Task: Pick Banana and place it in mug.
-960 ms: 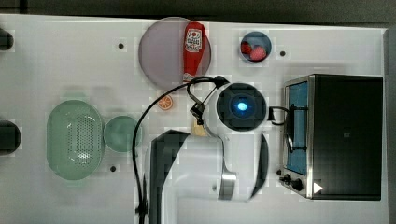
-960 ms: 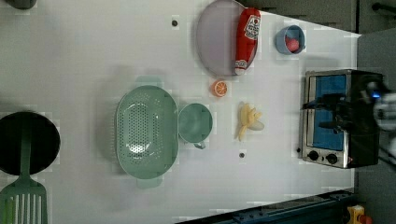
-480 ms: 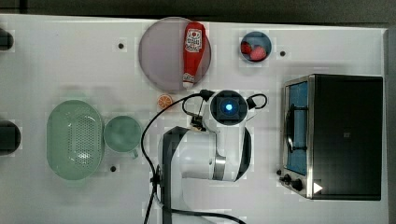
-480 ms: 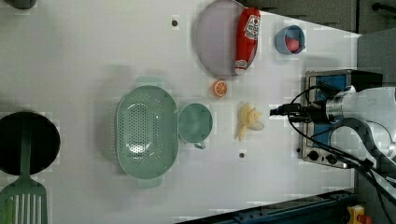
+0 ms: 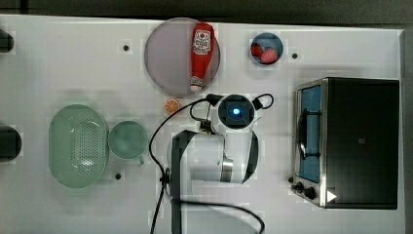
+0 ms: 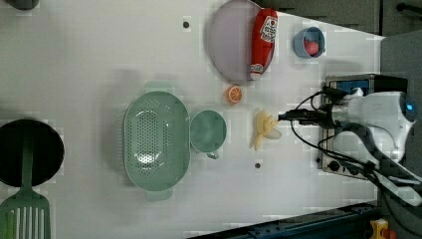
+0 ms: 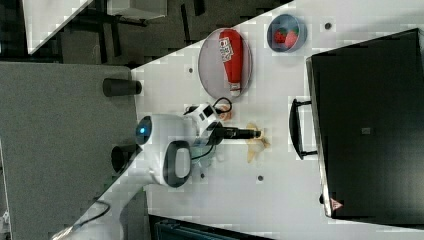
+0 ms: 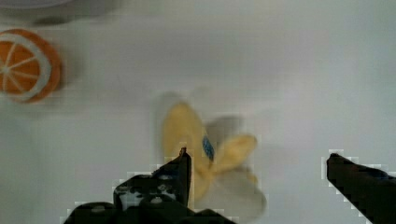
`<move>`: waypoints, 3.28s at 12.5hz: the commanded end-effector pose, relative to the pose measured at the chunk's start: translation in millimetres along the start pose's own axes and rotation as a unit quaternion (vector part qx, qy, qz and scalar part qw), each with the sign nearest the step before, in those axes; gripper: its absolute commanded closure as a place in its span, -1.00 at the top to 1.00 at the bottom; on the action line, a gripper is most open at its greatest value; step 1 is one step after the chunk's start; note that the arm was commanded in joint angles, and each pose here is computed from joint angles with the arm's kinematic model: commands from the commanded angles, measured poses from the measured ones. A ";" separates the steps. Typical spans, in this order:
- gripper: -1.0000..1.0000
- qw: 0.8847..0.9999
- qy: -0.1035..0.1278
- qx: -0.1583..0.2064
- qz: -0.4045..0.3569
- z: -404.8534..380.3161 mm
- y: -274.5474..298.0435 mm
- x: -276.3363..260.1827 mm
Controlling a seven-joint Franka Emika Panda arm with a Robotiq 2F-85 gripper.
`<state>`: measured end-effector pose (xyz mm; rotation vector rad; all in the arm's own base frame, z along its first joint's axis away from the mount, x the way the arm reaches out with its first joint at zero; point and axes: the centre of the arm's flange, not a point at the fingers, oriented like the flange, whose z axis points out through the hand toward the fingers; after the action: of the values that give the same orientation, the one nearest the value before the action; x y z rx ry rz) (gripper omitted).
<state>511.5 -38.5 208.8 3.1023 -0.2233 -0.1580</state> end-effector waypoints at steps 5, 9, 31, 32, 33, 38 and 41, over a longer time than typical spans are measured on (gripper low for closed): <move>0.53 0.999 -0.032 -0.002 -0.035 60.6 -17.0 -12.0; -0.30 0.999 -0.015 0.001 -0.032 44.7 -16.1 -6.3; -0.30 0.994 0.025 -0.002 0.102 -250.4 -243.7 -104.6; -0.30 0.993 0.014 -0.006 0.116 -234.3 -253.3 -107.9; -0.30 0.992 0.009 -0.003 0.125 -216.8 -260.8 -108.0; -0.30 0.992 0.018 0.030 0.124 -131.9 -270.3 -99.3; -0.30 0.991 0.012 0.034 0.127 -107.1 -267.6 -98.0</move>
<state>457.1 251.1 304.6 3.0990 -0.5482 -0.1654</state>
